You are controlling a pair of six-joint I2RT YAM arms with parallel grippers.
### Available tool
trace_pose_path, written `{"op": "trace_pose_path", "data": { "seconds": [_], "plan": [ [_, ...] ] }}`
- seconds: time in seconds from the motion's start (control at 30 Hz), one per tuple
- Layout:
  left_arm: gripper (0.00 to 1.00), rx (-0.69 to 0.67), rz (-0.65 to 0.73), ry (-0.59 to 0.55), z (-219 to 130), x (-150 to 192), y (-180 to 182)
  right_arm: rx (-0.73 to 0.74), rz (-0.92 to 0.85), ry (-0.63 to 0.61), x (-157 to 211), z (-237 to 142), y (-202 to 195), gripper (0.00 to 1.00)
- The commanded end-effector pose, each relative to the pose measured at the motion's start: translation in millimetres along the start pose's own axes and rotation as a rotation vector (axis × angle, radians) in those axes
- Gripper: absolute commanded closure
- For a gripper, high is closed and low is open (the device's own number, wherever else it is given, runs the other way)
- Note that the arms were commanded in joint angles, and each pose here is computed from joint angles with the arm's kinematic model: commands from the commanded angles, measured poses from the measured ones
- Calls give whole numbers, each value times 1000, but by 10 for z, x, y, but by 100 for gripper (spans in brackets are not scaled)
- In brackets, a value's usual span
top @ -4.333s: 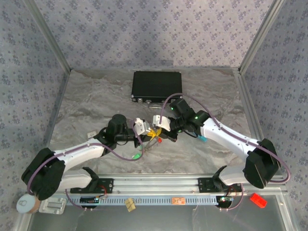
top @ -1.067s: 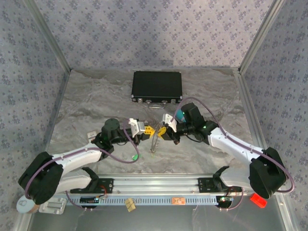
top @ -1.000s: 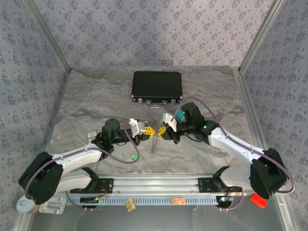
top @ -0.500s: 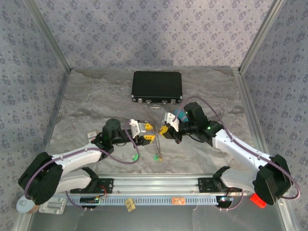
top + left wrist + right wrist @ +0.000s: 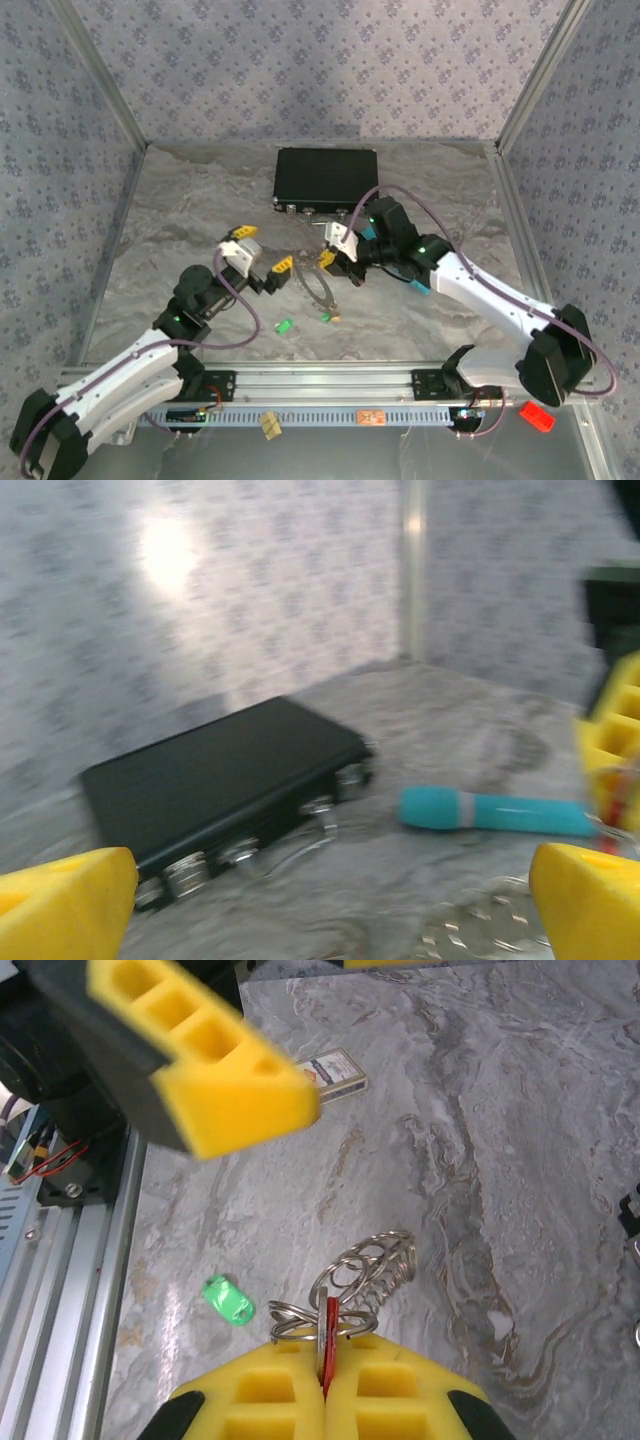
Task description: Put the keys on the keyring
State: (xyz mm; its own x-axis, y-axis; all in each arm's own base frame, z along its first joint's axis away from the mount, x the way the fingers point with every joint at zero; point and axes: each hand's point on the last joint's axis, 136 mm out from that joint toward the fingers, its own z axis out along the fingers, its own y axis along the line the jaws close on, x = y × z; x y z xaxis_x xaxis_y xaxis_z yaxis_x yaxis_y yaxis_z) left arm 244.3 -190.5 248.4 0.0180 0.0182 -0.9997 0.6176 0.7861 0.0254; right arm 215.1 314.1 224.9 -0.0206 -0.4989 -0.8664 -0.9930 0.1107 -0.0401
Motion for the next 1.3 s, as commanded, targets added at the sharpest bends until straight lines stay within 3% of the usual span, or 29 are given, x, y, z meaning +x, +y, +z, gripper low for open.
{"op": "trace_pose_path", "data": {
  "seconds": [0.0, 0.3, 0.53, 0.7, 1.0, 1.27],
  "plan": [
    [0, -291, -126, -5, -187, -171, 577, 16, -62, -45, -314, 145, -133, 100],
    [0, -611, -338, -142, -786, -519, 1188, 31, -11, -212, -1011, 945, -313, 100],
    [0, -739, -482, -151, -1065, -591, 1361, 207, 254, -223, -777, 1409, -774, 100],
    [0, -724, -505, -88, -956, -505, 1346, 296, 330, -63, -179, 1360, -959, 100],
    [0, -705, -516, -26, -732, -349, 1362, 183, 159, 399, 953, 1071, -657, 100],
    [0, -705, -522, 6, -601, -230, 1403, 186, 121, 597, 1506, 717, -594, 100]
  ]
}}
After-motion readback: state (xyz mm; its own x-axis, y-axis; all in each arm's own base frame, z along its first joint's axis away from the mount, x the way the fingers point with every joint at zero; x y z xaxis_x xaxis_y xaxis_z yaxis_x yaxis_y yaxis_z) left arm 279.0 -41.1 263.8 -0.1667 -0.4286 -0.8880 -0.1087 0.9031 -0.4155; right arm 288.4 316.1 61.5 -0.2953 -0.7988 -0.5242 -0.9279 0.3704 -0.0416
